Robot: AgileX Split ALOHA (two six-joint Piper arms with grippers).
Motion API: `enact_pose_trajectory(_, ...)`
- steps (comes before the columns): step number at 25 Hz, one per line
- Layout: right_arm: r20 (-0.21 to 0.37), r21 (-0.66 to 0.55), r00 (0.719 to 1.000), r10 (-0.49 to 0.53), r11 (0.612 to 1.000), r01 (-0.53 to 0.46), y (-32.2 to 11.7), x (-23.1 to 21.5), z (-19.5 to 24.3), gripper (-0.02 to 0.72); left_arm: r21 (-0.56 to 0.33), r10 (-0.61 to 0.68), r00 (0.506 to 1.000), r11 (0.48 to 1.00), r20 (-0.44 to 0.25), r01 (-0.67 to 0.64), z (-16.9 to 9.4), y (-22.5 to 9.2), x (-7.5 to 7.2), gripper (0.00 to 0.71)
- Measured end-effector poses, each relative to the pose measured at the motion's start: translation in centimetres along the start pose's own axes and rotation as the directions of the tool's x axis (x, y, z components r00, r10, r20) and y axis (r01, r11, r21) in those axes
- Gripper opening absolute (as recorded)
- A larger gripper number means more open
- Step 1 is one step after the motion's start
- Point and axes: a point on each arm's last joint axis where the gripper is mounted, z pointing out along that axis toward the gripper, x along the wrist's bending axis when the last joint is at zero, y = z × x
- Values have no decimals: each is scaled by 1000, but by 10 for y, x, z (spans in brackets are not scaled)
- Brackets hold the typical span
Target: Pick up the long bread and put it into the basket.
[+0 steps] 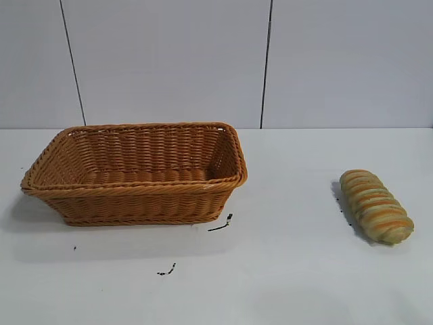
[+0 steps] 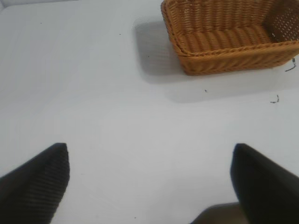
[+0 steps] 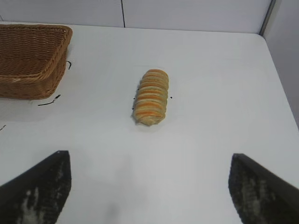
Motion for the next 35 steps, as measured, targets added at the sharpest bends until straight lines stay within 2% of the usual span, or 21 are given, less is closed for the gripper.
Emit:
enact_pose_trajectory(11, 0, 15, 1000, 1, 1000, -1, 3, 0, 2, 631, 0, 0, 1000, 1000, 0, 0, 0, 0, 0, 696)
enact_pose_trajectory(15, 5, 120, 1000, 3, 993, -3, 23, 1, 16, 639, 0, 0, 1000, 1000, 0, 0, 0, 0, 0, 696)
enact_pose_trajectory(19, 15, 241, 1000, 15, 970, -18, 55, 2, 48, 640, 0, 0, 1000, 1000, 0, 0, 0, 0, 0, 696)
enact_pose_trajectory(23, 28, 395, 999, 15, 918, -25, 81, 2, 100, 641, 0, 0, 1000, 1000, 0, 0, 0, 0, 0, 696)
enact_pose_trajectory(28, 34, 586, 999, -11, 810, -11, 98, 1, 180, 641, 0, 0, 1000, 1000, 0, 0, 0, 0, 0, 696)
enact_pose_trajectory(31, 0, 662, 1000, -19, 749, 15, 103, 2, 225, 641, 0, 0, 1000, 1000, 0, 0, 0, 0, 0, 696)
enact_pose_trajectory(35, -56, 702, 998, -21, 710, 54, 109, 10, 278, 639, 0, 0, 1000, 1000, 0, 0, 0, 0, 0, 696)
